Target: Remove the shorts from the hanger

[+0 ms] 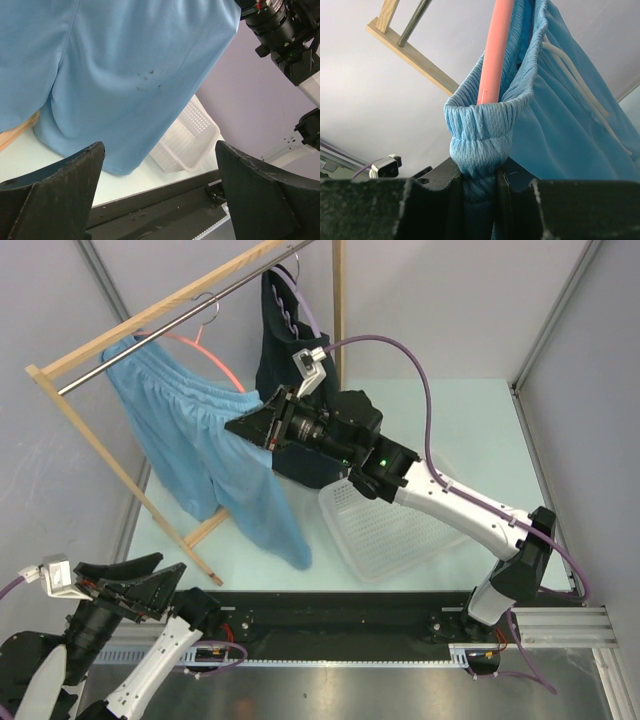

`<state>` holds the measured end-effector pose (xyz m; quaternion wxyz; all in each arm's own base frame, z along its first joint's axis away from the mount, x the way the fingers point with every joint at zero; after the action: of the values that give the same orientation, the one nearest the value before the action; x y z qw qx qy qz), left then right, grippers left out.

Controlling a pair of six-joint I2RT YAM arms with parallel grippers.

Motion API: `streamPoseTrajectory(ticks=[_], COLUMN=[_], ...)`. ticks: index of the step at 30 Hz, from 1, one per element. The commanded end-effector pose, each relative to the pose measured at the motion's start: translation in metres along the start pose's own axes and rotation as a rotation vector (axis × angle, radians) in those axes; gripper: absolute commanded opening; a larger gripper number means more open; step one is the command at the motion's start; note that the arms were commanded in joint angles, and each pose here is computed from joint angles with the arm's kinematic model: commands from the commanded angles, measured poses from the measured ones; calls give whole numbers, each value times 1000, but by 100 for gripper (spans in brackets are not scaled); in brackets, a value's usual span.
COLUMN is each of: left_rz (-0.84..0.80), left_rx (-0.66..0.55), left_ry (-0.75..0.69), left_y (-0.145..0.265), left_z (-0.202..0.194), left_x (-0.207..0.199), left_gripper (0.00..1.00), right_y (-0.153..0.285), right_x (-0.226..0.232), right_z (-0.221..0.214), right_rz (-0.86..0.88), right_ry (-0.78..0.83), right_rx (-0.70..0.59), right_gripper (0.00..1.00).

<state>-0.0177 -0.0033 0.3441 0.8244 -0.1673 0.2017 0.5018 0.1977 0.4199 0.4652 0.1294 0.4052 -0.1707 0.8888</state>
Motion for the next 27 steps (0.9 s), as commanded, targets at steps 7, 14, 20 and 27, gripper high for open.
streamPoseTrajectory(ticks=[7, 14, 20, 27], left_rz=[-81, -84, -87, -92], left_rx=[-85, -80, -73, -66], left_ry=[33, 34, 37, 44], left_y=[17, 16, 15, 12], left_z=[1, 1, 0, -2], left_x=[-3, -4, -4, -5], left_gripper=[96, 97, 97, 97], right_y=[28, 32, 40, 50], right_x=[61, 63, 72, 77], right_z=[55, 61, 69, 75], right_rz=[214, 224, 225, 224], right_ry=[93, 111, 146, 165], right_rx=[-128, -138, -156, -173], right_gripper=[0, 0, 0, 0])
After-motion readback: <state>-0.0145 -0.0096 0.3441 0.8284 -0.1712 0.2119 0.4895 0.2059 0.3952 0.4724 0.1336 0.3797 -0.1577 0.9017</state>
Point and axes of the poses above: each gripper's point midway between its finger pads, its own y axis back along the fingers, its own x axis along the line the jaws close on, z = x × y, the point moved 6 cm from there along y, back along the fingers, and after that the axes turned 5 degrees about -y, right-handed, at the moved point
